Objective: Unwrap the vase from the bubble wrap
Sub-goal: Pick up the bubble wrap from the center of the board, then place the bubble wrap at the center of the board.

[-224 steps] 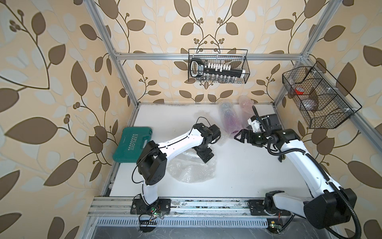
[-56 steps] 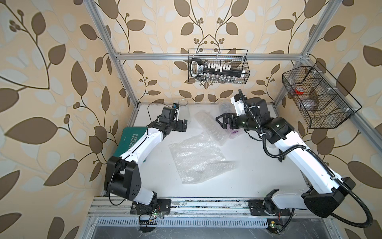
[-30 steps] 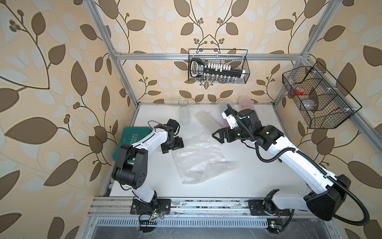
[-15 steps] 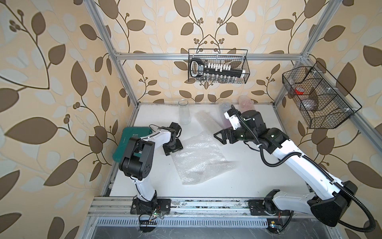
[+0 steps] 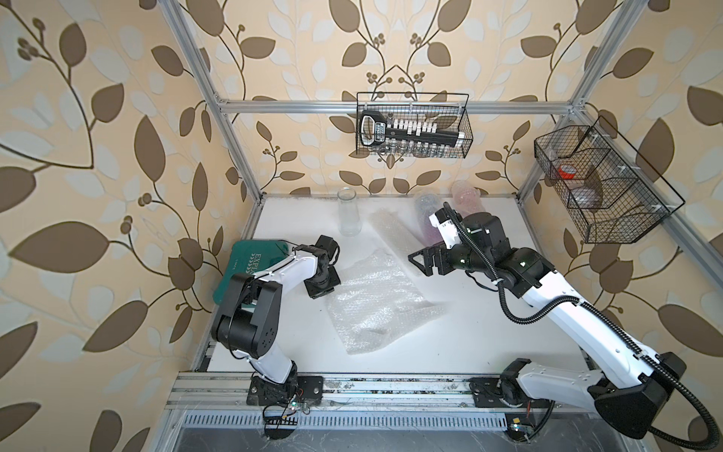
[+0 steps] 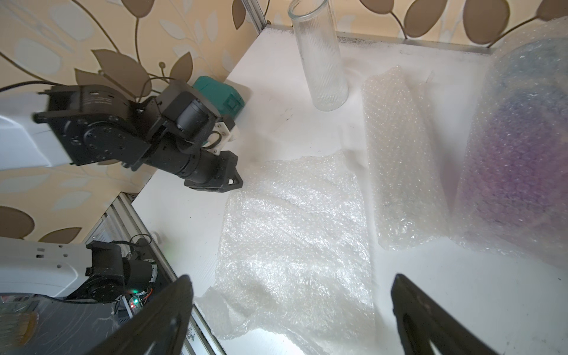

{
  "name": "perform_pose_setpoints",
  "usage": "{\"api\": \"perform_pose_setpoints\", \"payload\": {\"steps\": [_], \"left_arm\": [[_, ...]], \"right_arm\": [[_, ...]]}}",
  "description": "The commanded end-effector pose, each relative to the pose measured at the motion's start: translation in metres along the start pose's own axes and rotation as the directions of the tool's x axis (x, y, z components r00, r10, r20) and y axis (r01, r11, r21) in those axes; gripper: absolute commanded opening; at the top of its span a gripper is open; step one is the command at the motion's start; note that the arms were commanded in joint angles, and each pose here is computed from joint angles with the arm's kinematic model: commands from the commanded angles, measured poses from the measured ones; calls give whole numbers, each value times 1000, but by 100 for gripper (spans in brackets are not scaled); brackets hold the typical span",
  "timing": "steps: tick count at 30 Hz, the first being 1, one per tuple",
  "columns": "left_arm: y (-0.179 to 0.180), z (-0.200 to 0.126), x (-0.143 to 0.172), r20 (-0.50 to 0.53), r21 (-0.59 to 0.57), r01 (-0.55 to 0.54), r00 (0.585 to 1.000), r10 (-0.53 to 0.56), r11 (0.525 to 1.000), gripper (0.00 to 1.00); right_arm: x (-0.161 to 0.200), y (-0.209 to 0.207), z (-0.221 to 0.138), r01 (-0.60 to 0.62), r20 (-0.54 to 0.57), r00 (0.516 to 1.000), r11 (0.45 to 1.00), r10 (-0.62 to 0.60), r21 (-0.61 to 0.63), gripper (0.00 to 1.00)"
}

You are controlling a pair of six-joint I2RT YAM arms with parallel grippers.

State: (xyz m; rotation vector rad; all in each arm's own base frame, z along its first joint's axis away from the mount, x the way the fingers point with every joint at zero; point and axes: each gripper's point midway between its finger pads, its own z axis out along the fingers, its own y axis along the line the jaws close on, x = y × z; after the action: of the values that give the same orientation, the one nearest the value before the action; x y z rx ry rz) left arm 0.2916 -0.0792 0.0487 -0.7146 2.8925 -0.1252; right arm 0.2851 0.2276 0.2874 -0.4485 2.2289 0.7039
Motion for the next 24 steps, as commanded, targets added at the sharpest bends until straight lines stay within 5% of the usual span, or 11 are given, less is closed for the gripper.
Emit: {"api": "perform_pose_setpoints", "payload": {"steps": [1, 8, 11, 14, 24], "left_arm": [[16, -40, -5, 59, -24, -9, 998, 10, 1000, 1], [88, -103, -38, 191, -47, 195, 964, -183, 980, 0], [129, -126, -53, 266, -23, 332, 911, -314, 943, 0], [162, -150, -66, 351, -118, 414, 868, -352, 903, 0], [236, -194, -104, 530, -55, 679, 641, -555, 732, 0]], "right_arm": [[-1, -1, 7, 21, 0, 1000, 1000, -21, 0, 99], [-12, 4, 18, 1, 5, 1000, 1000, -1, -19, 99], [-23, 1, 11, 6, 44, 999, 1000, -7, 14, 99], [-31, -1, 5, 25, 70, 997, 999, -28, 34, 99], [-26, 5, 6, 49, -12, 999, 999, -49, 15, 99]]}}
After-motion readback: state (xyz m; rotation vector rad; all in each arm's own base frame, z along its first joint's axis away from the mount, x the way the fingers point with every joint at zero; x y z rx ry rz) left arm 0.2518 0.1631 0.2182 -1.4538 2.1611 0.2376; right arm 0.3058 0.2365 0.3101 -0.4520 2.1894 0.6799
